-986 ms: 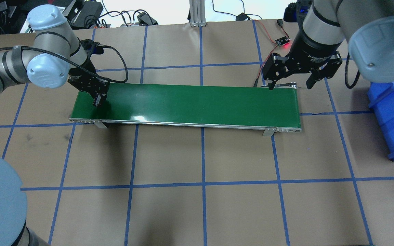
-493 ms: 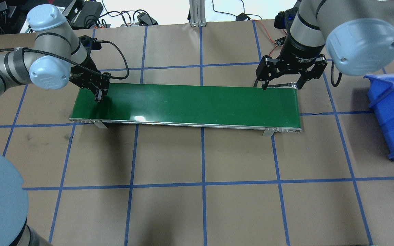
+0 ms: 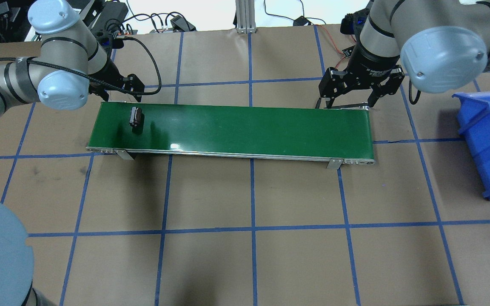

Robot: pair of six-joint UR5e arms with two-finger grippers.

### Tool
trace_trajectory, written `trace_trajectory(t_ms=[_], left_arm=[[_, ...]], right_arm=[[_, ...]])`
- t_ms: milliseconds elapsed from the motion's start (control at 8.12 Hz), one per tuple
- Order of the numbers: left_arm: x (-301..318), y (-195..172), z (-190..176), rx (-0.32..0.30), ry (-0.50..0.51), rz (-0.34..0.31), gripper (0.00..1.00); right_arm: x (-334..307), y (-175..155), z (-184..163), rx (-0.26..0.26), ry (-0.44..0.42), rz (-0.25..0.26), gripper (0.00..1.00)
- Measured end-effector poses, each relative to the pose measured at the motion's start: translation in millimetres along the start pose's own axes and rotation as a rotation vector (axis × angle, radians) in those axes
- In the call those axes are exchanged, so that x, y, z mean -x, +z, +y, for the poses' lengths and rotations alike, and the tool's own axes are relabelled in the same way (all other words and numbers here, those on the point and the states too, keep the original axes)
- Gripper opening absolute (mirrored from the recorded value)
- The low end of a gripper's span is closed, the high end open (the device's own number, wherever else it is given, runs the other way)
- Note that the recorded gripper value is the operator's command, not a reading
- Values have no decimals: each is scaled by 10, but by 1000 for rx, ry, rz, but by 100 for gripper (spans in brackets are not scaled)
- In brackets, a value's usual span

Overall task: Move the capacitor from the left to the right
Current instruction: 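Lower the capacitor onto the green belt and open the left gripper, then raise the left gripper away while the belt carries the capacitor toward the right gripper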

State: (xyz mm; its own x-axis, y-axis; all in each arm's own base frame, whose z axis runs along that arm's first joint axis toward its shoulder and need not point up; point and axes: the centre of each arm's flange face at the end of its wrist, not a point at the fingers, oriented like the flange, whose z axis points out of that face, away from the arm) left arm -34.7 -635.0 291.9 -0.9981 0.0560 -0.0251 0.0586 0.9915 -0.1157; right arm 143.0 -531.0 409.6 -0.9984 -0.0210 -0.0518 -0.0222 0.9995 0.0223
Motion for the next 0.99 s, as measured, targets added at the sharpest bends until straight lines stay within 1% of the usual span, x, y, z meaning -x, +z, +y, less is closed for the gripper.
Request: trace_trajectory(t_ms=[246, 493, 739, 862, 986], left_arm=[[-235, -489, 209, 37, -18, 5, 100], [-417, -1066, 497, 92, -47, 11, 100], [-692, -1800, 781, 142, -60, 14, 100], [-834, -2185, 960, 149, -68, 14, 100], [-931, -2494, 1140, 136, -65, 14, 100]], right_arm=[[-41, 70, -33, 5, 5, 0, 100], [-63, 136, -78, 6, 5, 7, 100], [-78, 233, -135, 10, 3, 8, 100], [-86, 322, -146, 16, -3, 8, 100], [-105, 417, -150, 10, -7, 7, 100]])
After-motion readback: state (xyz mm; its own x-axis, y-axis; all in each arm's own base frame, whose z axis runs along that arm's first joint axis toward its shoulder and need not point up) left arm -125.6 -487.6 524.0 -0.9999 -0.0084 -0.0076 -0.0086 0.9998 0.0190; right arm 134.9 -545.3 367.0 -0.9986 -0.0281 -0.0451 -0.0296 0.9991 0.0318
